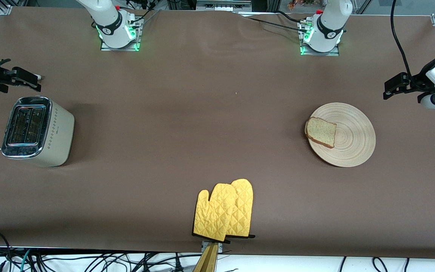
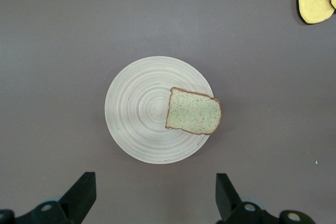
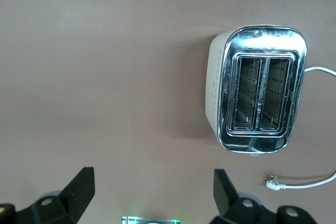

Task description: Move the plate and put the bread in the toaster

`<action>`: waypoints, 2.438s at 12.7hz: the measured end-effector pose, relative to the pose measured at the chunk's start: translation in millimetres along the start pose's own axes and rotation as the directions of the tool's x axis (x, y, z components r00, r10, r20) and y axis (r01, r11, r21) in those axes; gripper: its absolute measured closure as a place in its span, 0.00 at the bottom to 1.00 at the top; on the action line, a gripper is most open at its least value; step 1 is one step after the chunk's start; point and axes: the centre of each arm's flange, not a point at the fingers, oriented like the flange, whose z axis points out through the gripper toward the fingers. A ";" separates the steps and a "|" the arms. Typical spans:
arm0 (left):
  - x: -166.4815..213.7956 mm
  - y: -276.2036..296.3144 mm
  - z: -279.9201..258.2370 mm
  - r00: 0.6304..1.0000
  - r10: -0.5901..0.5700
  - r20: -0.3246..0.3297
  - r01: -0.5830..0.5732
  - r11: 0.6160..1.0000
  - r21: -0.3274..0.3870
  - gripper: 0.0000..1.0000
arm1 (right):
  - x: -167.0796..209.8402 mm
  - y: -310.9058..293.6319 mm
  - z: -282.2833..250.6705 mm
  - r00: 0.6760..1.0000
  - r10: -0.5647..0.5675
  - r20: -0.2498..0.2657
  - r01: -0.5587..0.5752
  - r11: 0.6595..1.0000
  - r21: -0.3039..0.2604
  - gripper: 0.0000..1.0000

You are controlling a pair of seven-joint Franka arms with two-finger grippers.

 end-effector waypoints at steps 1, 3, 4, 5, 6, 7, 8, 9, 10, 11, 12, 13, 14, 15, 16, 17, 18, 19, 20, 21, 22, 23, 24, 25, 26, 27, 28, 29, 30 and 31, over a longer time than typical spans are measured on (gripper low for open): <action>0.5 0.0 0.8 1.000 0.000 0.001 0.000 1.000 0.000 0.00 | -0.5 0.0 -0.2 1.000 0.000 0.002 0.000 1.000 0.000 0.00; 1.0 -0.1 1.6 1.000 0.000 0.002 0.000 1.000 0.000 0.00 | -4.6 -0.3 0.3 1.000 0.000 0.029 0.000 1.000 0.003 0.00; 1.1 -0.1 1.6 1.000 0.000 0.002 0.000 1.000 0.000 0.00 | -5.9 -0.4 -2.7 1.000 0.000 0.031 0.000 1.000 0.003 0.00; 1.1 -0.1 1.6 1.000 0.000 0.002 0.000 1.000 0.000 0.00 | -6.2 -0.4 -6.9 1.000 0.000 0.023 0.000 1.000 0.002 0.00; 1.2 -0.1 1.6 1.000 0.000 0.001 0.000 1.000 0.000 0.00 | -5.9 -0.2 -9.0 1.000 0.000 0.019 0.000 1.000 0.002 0.00; 1.2 -0.1 1.6 1.000 0.000 0.001 0.000 1.000 0.000 0.00 | -4.9 0.4 -7.2 1.000 0.002 0.022 -0.002 1.000 0.002 0.00; 1.2 -0.1 1.6 1.000 0.000 0.001 0.000 1.000 0.000 0.00 | -2.9 1.6 -3.8 1.000 0.004 0.029 -0.004 1.000 0.002 0.00; 1.2 -0.1 1.5 1.000 0.000 0.001 0.000 1.000 0.000 0.00 | -0.6 3.4 0.2 0.999 0.007 0.037 -0.007 1.000 0.001 0.00; 1.2 -0.1 1.5 1.000 0.000 0.001 0.000 1.000 0.000 0.00 | 1.5 5.1 3.7 0.999 0.011 0.043 -0.011 1.000 0.001 0.00; 1.2 -0.1 1.5 1.000 0.000 0.001 0.000 1.000 0.000 0.00 | 3.2 6.1 6.4 0.999 0.013 0.047 -0.012 1.000 -0.003 0.00; 1.2 -0.1 1.5 1.000 0.000 0.001 0.000 1.000 0.000 0.00 | 4.1 7.0 7.8 0.999 0.013 0.050 -0.013 1.000 -0.013 0.00; 1.2 -0.1 1.5 1.000 0.000 0.001 0.000 1.000 0.000 0.00 | 4.7 8.0 7.8 0.999 0.014 0.047 -0.013 1.000 -0.022 0.00; 1.2 -0.1 1.5 1.000 0.000 0.001 0.000 1.000 0.000 0.00 | 5.5 8.5 7.1 0.999 0.015 0.040 -0.013 1.000 -0.027 0.00; 1.2 -0.1 1.5 1.000 0.000 0.001 0.000 1.000 0.000 0.00 | 6.1 8.7 7.1 0.999 0.016 0.037 -0.014 1.000 -0.028 0.00; 1.2 -0.2 1.5 1.000 0.000 0.001 0.000 1.000 0.000 0.00 | 7.0 9.1 8.6 0.999 0.018 0.039 -0.017 0.999 -0.028 0.00; 1.2 -0.2 1.5 1.000 0.000 0.001 0.000 1.000 0.000 0.00 | 8.1 10.6 10.9 0.999 0.021 0.043 -0.020 0.999 -0.028 0.00; 1.2 -0.5 1.5 1.000 -0.001 0.001 0.001 1.000 0.000 0.00 | 8.9 12.7 12.9 0.999 0.025 0.048 -0.024 0.999 -0.028 0.00; 1.2 -1.2 1.5 1.000 -0.002 0.001 0.002 1.000 0.000 0.00 | 9.0 14.2 14.1 0.998 0.028 0.052 -0.027 0.999 -0.028 0.00; 1.1 -2.7 1.6 1.000 -0.005 0.001 0.005 1.000 0.000 0.00 | 9.0 14.6 14.2 0.998 0.029 0.053 -0.027 0.999 -0.028 0.00; 1.1 -4.8 1.9 1.000 -0.008 0.001 0.008 1.000 -0.001 0.00 | 9.0 13.7 14.2 0.998 0.027 0.053 -0.026 0.999 -0.028 0.00; 1.8 -6.6 3.3 1.000 -0.011 0.004 0.011 1.000 -0.001 0.00 | 9.2 12.0 14.2 0.998 0.024 0.053 -0.022 0.999 -0.029 0.00; 2.8 -7.9 5.4 1.000 -0.013 0.008 0.013 1.000 -0.001 0.00 | 9.3 10.8 14.1 0.998 0.022 0.053 -0.020 0.999 -0.029 0.00; 3.9 -8.4 7.4 1.000 -0.014 0.011 0.014 1.000 -0.002 0.00 | 9.3 10.6 14.0 0.998 0.021 0.053 -0.020 0.999 -0.030 0.00; 4.6 -8.5 8.8 1.000 -0.014 0.014 0.014 1.000 -0.002 0.00 | 9.3 10.7 14.0 0.998 0.021 0.053 -0.020 0.999 -0.030 0.00; 4.9 -8.6 9.2 1.000 -0.014 0.015 0.014 1.000 -0.002 0.00 | 9.2 10.7 14.0 0.998 0.021 0.054 -0.020 0.999 -0.030 0.00; 4.9 -8.8 9.2 1.000 -0.014 0.014 0.015 1.000 -0.002 0.00 | 7.8 10.6 14.8 0.998 0.021 0.065 -0.019 0.999 -0.029 0.00; 4.8 -9.4 9.1 1.000 -0.015 0.014 0.015 1.000 -0.002 0.00 | 4.5 10.9 16.4 0.996 0.022 0.091 -0.020 0.999 -0.028 0.00; 4.8 -9.9 9.1 1.000 -0.016 0.014 0.016 1.000 -0.002 0.00 | 1.4 12.5 16.8 0.994 0.026 0.109 -0.023 0.999 -0.027 0.00; 5.0 -11.1 9.5 1.000 -0.018 0.015 0.019 1.000 -0.002 0.00 | 0.1 14.9 15.5 0.994 0.030 0.108 -0.027 0.999 -0.027 0.00; 5.7 -13.9 10.9 1.000 -0.023 0.016 0.023 1.000 -0.002 0.00 | 0.9 15.6 14.1 0.995 0.030 0.097 -0.028 0.999 -0.028 0.00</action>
